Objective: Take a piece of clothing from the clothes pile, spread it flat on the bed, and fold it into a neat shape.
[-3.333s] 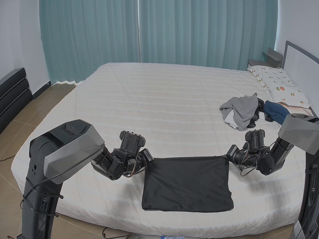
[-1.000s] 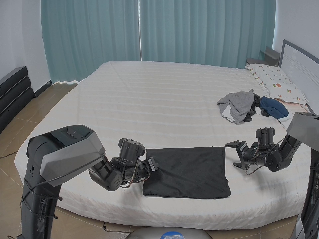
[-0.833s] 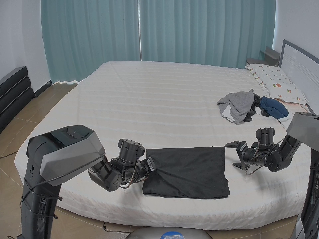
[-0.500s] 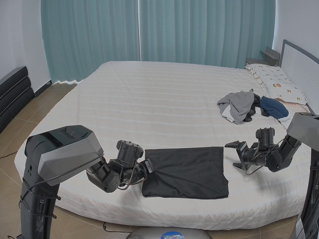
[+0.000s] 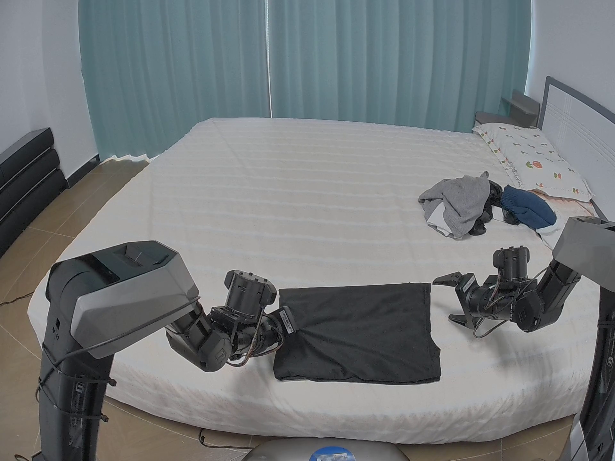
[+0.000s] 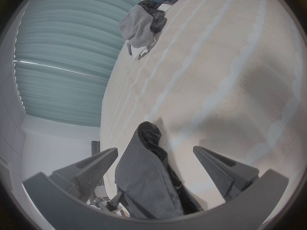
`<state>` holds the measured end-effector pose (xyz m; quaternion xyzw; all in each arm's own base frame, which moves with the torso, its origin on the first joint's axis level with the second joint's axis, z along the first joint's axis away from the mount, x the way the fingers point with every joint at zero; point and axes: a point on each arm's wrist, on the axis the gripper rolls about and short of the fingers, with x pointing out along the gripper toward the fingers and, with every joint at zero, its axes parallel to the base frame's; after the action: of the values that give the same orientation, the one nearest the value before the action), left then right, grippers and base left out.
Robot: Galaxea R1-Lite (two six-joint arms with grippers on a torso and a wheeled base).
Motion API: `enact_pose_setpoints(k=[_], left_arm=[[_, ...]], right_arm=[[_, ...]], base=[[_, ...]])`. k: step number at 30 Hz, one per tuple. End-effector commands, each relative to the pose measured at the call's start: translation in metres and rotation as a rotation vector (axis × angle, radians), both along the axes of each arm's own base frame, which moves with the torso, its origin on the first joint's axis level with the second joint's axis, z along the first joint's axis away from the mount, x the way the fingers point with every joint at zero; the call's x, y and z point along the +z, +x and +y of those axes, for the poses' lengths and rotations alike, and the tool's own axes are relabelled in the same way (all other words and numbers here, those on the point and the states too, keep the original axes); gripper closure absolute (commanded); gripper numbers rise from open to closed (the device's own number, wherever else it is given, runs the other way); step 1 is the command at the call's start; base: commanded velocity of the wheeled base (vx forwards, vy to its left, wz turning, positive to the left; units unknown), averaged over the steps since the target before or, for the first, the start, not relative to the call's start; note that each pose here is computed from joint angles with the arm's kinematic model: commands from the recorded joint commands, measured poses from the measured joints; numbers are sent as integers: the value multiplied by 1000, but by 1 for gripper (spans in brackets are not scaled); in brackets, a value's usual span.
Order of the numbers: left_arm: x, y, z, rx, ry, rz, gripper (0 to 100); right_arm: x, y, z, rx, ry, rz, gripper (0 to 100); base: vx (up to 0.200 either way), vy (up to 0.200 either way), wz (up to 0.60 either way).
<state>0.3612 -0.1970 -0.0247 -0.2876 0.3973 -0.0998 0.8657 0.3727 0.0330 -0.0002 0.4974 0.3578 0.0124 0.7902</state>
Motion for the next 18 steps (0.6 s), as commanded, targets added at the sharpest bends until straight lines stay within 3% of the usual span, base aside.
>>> enact_pose_setpoints(k=[1, 18], left_arm=[[2, 2, 2, 19, -6, -6, 100], [12, 4, 11, 54, -13, -17, 100]], right_arm=[[0, 0, 1, 4, -3, 1, 0], [-1, -2, 7, 12, -9, 5, 0]], base=[[0, 200, 0], [0, 200, 0]])
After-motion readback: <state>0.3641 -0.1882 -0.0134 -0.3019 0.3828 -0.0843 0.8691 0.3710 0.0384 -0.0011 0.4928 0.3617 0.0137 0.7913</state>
